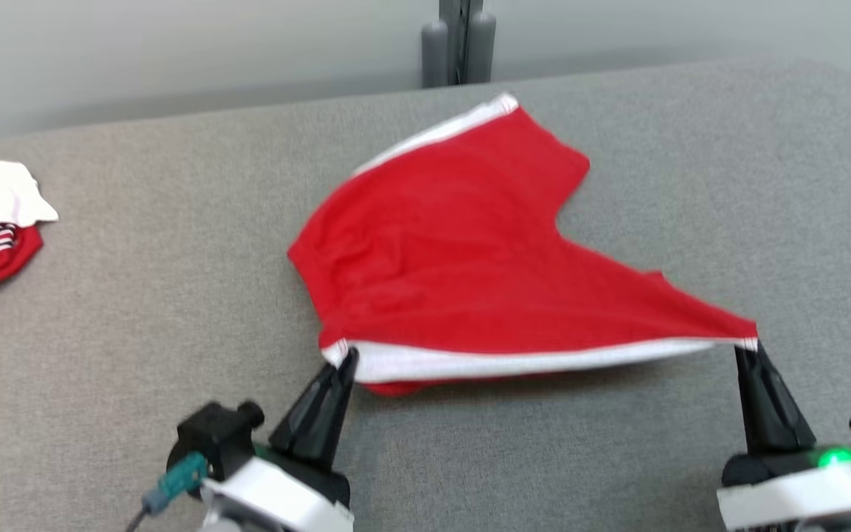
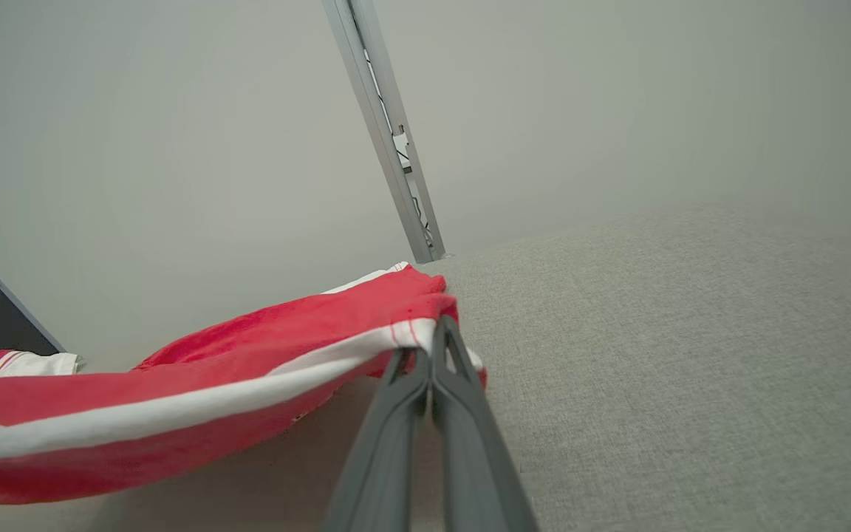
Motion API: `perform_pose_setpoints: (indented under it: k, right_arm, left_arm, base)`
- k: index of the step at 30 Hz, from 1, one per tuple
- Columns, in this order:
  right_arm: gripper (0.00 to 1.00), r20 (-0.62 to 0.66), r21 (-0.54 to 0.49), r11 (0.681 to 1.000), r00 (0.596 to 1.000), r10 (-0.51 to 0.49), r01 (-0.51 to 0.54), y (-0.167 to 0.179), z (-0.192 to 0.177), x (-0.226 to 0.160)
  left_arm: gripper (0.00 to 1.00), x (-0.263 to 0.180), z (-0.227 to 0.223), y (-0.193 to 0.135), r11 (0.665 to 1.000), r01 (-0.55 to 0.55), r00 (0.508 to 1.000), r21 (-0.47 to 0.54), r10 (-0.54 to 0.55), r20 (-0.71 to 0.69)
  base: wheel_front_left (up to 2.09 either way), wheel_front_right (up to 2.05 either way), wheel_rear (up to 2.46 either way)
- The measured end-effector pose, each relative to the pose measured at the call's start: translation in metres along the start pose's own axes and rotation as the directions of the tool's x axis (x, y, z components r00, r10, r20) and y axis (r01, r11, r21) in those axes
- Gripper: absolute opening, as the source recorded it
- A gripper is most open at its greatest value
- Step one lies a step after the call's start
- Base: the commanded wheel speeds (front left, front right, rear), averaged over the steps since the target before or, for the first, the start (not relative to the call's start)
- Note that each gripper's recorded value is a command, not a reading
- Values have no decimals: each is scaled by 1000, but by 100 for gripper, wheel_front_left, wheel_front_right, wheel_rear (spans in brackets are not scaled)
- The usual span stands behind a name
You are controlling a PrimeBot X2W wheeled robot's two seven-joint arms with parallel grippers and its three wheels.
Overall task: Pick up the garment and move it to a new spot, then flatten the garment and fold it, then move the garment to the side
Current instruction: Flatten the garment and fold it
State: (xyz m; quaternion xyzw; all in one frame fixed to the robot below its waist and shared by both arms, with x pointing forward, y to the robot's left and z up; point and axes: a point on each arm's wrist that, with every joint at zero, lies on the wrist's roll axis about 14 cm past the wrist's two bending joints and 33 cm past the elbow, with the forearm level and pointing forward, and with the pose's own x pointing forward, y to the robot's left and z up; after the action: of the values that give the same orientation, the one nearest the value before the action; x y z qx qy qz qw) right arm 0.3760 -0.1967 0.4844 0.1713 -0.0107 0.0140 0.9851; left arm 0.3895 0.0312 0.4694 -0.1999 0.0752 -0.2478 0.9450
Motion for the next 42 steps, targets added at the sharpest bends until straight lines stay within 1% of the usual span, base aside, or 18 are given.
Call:
perform_pose_setpoints:
  k: [5,9,13,17,20,24,31,34,35,38,40,42]
  right_arm:
    - [0,16,2,1000,1000,-3,3,4,8,-28]
    - [0,1,-3,1000,1000,-3,3,5,9,-39]
    - [0,-9,-7,1000,1000,-6,6,6,10,-42]
    - [0,-18,-30,1000,1000,7,-7,8,11,-35]
    - [0,-9,-35,999,1000,17,-18,9,13,-22]
    - [0,-10,-50,999,1000,21,-21,5,12,1]
    - [0,-35,-93,993,997,70,-73,9,8,57]
    - [0,-68,-108,988,993,101,-108,15,1,85]
    - [0,-96,-125,983,988,119,-131,19,-5,103]
    - [0,-130,-142,976,981,148,-166,27,-14,130]
    - [0,-158,-142,973,975,157,-180,30,-22,147]
    - [0,-197,-155,968,966,165,-197,32,-34,162]
  left_arm:
    - [0,-27,3,-10,1000,-17,1000,-2,17,21]
    - [0,-43,-2,-11,1000,-23,1000,8,23,8]
    - [0,-49,-7,-15,1000,-17,1000,-2,17,-18]
    - [0,-47,-8,-16,1000,-17,1000,-13,17,-26]
    - [0,-39,-3,-16,998,-24,1000,-58,24,-16]
    - [0,-26,1,-7,995,-56,998,-82,55,-18]
    - [0,4,3,19,983,-142,989,-120,137,-49]
    - [0,17,0,34,976,-179,982,-121,170,-79]
    - [0,26,-1,45,970,-209,975,-124,198,-99]
    - [0,39,-1,65,958,-259,962,-120,245,-116]
    - [0,47,-4,78,946,-295,951,-134,277,-140]
    - [0,53,-9,90,939,-321,940,-120,301,-164]
  base:
    - [0,0,0]
    - [0,0,0]
    - [0,0,0]
    - [0,0,0]
    - [0,0,0]
    - [0,0,0]
    - [0,0,0]
    - [0,0,0]
    - [0,0,0]
    - [0,0,0]
    - [0,0,0]
    - [0,0,0]
